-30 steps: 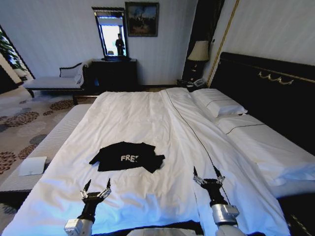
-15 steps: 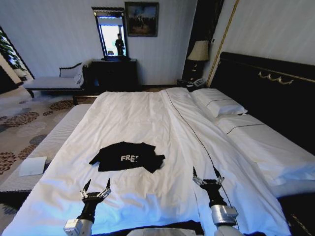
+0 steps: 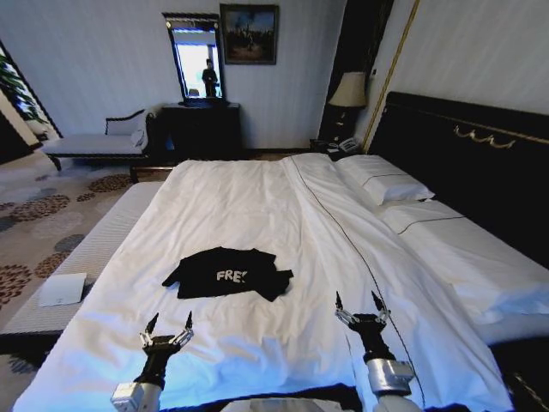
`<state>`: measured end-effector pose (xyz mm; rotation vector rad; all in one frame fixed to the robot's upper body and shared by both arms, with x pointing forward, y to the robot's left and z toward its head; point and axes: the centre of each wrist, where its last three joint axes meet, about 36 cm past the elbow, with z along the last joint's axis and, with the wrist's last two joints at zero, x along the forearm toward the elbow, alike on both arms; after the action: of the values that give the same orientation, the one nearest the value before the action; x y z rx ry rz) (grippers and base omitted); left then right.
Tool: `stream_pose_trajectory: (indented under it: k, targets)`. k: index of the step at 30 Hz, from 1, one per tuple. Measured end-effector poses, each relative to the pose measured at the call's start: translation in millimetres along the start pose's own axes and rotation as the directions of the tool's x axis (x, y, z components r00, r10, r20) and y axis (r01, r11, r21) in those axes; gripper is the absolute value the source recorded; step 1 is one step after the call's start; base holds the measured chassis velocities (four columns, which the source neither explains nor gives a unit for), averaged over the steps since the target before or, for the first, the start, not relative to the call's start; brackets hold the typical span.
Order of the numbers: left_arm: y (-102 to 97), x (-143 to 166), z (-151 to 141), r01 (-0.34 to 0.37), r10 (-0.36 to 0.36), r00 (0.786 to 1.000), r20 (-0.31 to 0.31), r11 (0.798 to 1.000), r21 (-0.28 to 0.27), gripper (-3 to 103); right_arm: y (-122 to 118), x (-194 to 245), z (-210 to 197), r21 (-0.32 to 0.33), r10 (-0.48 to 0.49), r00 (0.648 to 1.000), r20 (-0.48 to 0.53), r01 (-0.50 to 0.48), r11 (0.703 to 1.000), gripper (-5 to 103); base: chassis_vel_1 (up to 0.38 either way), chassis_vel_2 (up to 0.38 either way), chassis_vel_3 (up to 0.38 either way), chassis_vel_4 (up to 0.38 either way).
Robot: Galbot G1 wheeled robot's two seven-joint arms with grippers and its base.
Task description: Fold the clothes on the bed.
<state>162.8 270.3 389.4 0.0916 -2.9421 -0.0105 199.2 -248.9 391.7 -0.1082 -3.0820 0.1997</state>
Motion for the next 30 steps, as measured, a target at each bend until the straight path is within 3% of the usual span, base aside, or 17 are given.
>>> stream_pose_trajectory:
  k: [30]
  targets:
    - [1.8,1,0,0.004,-0.004,1.000,0.000,1.000,0.000,100,11,4,0,-0.005,-0.014,1.000,-0.006,0.014,1.000,100,0.000,0.000,0.000,0.000]
